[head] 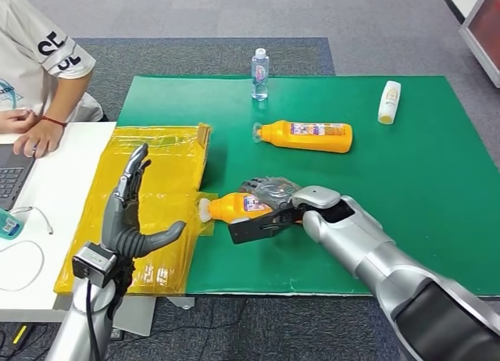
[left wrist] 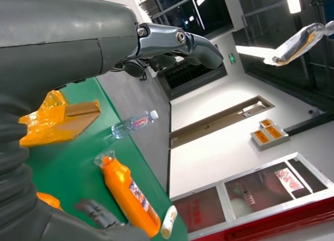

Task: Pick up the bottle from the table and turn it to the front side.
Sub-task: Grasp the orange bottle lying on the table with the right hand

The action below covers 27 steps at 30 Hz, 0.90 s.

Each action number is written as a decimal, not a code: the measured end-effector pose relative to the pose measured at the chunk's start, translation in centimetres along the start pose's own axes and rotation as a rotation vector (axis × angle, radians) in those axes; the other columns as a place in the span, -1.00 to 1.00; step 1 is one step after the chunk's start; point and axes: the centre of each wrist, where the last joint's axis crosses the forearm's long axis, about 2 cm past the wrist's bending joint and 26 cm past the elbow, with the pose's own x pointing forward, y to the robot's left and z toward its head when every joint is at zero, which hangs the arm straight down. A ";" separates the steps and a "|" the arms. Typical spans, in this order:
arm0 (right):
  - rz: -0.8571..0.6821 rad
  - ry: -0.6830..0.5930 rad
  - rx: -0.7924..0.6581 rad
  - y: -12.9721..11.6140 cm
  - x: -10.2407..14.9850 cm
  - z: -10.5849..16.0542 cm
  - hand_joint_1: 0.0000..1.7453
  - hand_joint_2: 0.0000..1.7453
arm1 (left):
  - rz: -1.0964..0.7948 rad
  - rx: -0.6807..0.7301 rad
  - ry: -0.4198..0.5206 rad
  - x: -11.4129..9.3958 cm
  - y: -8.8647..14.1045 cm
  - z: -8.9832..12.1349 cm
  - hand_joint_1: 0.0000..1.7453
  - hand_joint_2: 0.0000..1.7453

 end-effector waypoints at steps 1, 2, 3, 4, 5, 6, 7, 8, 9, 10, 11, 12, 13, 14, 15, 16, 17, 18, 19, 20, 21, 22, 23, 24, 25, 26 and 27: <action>0.002 0.008 0.019 0.3 0.0 -0.1 -1.00 1.00 | 0.000 0.000 0.001 0.0 0.0 0.0 -1.00 1.00; 0.004 0.016 0.036 0.6 -0.1 -0.2 -1.00 1.00 | 0.000 0.000 0.002 -0.1 0.0 0.0 -1.00 1.00; 0.007 0.025 0.051 0.9 -0.1 -0.3 -1.00 1.00 | 0.001 -0.001 0.002 -0.1 0.1 0.0 -1.00 1.00; 0.010 0.034 0.062 1.1 -0.1 -0.3 -1.00 1.00 | 0.002 -0.001 0.002 -0.1 0.1 0.0 -1.00 1.00; 0.016 0.046 0.073 1.3 -0.2 -0.4 -1.00 1.00 | 0.003 -0.002 0.001 -0.2 0.1 -0.1 -1.00 1.00; 0.023 0.059 0.082 1.4 -0.2 -0.4 -1.00 1.00 | 0.004 -0.002 0.001 -0.2 0.1 -0.1 -1.00 1.00; 0.031 0.071 0.089 1.4 -0.2 -0.5 -1.00 1.00 | 0.006 -0.003 0.001 -0.2 0.1 -0.1 -1.00 1.00; 0.039 0.084 0.094 1.4 -0.2 -0.5 -1.00 1.00 | 0.006 -0.003 0.002 -0.2 0.1 -0.1 -1.00 1.00; 0.045 0.096 0.097 1.4 -0.3 -0.6 -1.00 1.00 | 0.007 -0.004 0.003 -0.3 0.1 -0.1 -1.00 1.00; 0.050 0.107 0.098 1.4 -0.3 -0.6 -1.00 1.00 | 0.008 -0.006 0.005 -0.3 0.0 -0.1 -1.00 1.00; 0.054 0.119 0.097 1.4 -0.4 -0.6 -1.00 1.00 | 0.008 -0.007 0.006 -0.3 0.0 -0.1 -1.00 1.00; 0.055 0.128 0.094 1.5 -0.5 -0.6 -1.00 1.00 | 0.009 -0.009 0.008 -0.4 0.0 0.0 -1.00 1.00; 0.055 0.137 0.088 1.5 -0.6 -0.5 -1.00 1.00 | 0.010 -0.011 0.009 -0.4 0.0 0.0 -1.00 1.00; 0.056 0.146 0.082 1.5 -0.7 -0.5 -1.00 1.00 | 0.011 -0.012 0.010 -0.4 0.0 0.0 -1.00 1.00; 0.056 0.154 0.076 1.4 -0.8 -0.5 -1.00 1.00 | 0.011 -0.014 0.012 -0.4 0.0 0.0 -1.00 1.00; 0.057 0.162 0.071 1.4 -0.8 -0.5 -1.00 1.00 | 0.011 -0.015 0.013 -0.5 0.0 0.1 -1.00 1.00; 0.057 0.170 0.068 1.3 -0.9 -0.4 -1.00 1.00 | 0.011 -0.017 0.015 -0.5 0.0 0.1 -1.00 1.00; 0.057 0.177 0.065 1.3 -1.0 -0.4 -1.00 1.00 | 0.010 -0.019 0.016 -0.5 0.0 0.1 -1.00 1.00; 0.056 0.183 0.063 1.3 -1.0 -0.4 -1.00 1.00 | 0.010 -0.021 0.017 -0.5 0.0 0.1 -1.00 1.00; 0.055 0.189 0.062 1.2 -1.1 -0.4 -1.00 1.00 | 0.010 -0.022 0.018 -0.5 0.0 0.1 -1.00 1.00; 0.054 0.194 0.060 1.2 -1.1 -0.4 -1.00 1.00 | 0.009 -0.024 0.019 -0.5 0.0 0.1 -1.00 1.00; 0.052 0.199 0.058 1.1 -1.2 -0.3 -1.00 1.00 | 0.009 -0.025 0.019 -0.5 0.0 0.1 -1.00 1.00; 0.050 0.203 0.055 1.1 -1.3 -0.3 -1.00 1.00 | 0.008 -0.026 0.020 -0.5 0.0 0.1 -1.00 1.00; 0.047 0.208 0.050 1.0 -1.3 -0.3 -1.00 1.00 | 0.007 -0.027 0.020 -0.5 0.0 0.2 -1.00 1.00; 0.045 0.211 0.044 1.0 -1.4 -0.2 -1.00 1.00 | 0.006 -0.028 0.020 -0.5 0.0 0.2 -1.00 1.00; 0.041 0.214 0.037 0.9 -1.5 -0.2 -1.00 1.00 | 0.006 -0.029 0.020 -0.5 0.0 0.2 -1.00 1.00; 0.034 0.217 0.029 0.8 -1.5 -0.2 -1.00 1.00 | 0.007 -0.030 0.021 -0.5 0.0 0.2 -1.00 1.00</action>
